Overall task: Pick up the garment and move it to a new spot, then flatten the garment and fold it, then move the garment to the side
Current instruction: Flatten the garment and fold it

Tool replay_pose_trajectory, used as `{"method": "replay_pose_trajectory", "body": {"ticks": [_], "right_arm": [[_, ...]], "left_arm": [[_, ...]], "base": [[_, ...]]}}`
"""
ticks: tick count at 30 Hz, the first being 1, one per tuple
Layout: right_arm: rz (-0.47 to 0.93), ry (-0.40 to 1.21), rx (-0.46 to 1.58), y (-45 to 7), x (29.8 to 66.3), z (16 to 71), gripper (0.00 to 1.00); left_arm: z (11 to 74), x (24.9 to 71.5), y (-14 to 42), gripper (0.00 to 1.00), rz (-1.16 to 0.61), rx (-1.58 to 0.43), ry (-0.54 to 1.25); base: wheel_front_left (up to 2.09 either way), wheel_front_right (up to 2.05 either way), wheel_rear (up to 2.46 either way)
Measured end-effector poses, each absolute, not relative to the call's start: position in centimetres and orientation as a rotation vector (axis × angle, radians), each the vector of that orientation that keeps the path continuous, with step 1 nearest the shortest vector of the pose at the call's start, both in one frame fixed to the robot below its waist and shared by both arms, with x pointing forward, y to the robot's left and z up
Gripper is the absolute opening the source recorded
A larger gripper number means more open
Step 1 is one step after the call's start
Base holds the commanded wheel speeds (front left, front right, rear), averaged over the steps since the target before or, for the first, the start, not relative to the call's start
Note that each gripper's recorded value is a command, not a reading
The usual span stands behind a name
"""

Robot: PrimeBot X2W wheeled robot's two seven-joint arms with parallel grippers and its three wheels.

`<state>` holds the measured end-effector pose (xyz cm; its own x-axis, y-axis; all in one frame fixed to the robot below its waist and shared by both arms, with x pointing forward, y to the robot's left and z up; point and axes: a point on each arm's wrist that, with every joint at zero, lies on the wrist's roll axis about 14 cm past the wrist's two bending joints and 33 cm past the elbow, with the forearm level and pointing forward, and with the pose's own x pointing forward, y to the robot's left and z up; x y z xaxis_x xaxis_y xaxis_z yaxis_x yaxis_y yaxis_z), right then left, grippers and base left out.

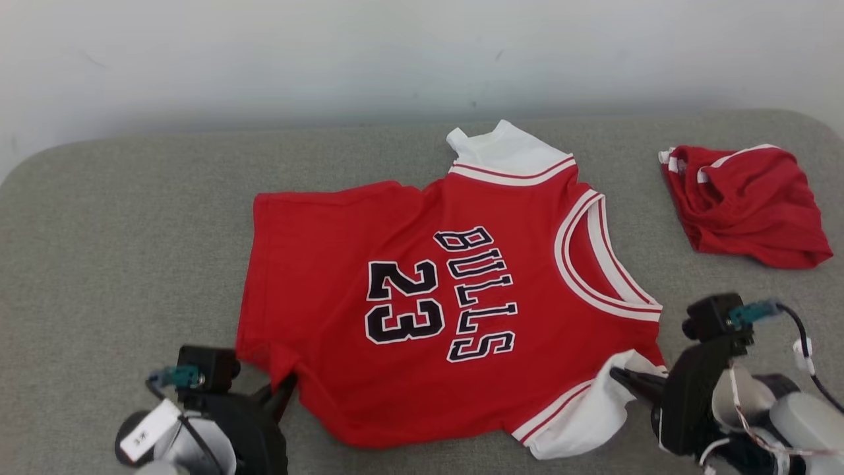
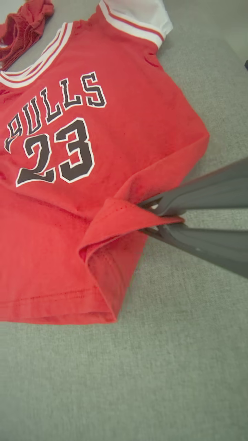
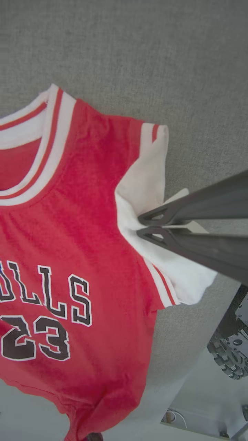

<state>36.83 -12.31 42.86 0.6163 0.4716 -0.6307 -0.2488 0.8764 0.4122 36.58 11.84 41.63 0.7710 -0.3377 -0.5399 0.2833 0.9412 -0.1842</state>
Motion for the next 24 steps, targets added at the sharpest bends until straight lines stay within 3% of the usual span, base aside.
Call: {"method": "replay_pose_trajectory", "body": {"ticks": [6,9,11,14,17,19,21,24], "right_arm": [[0.496,0.922,0.256,-11.5,41.6,45.1,0.00],[0.452,0.832,0.248,-11.9,48.1,50.2,0.00],[0.419,0.644,0.264,-12.4,53.2,56.8,0.00],[0.313,0.152,0.313,-14.5,58.7,68.5,0.00],[0.293,-0.264,0.382,-16.1,59.8,79.7,0.00],[0.392,-0.486,0.308,-14.6,58.3,84.6,0.00],[0.467,-0.566,0.261,-13.0,57.8,83.9,0.00],[0.504,-0.400,0.263,-11.8,59.9,73.6,0.00]], "left_arm": [[43.3,41.8,11.0,0.00,-0.408,-0.109,0.707],[48.8,48.3,11.6,0.00,-0.399,-0.097,0.600],[56.3,53.4,11.6,0.00,-0.393,-0.073,0.408],[69.8,57.7,13.0,0.00,-0.312,-0.070,-0.048],[79.3,58.5,13.5,0.00,-0.257,-0.111,-0.395],[82.8,57.3,12.5,0.00,-0.283,-0.083,-0.578],[81.5,56.8,11.7,0.00,-0.311,-0.056,-0.630],[71.0,59.2,12.1,0.00,-0.287,-0.082,-0.418]], "base": [[0.00,0.00,0.00],[0.00,0.00,0.00],[0.00,0.00,0.00],[0.00,0.00,0.00],[0.00,0.00,0.00],[0.00,0.00,0.00],[0.00,0.00,0.00],[0.00,0.00,0.00]]}}
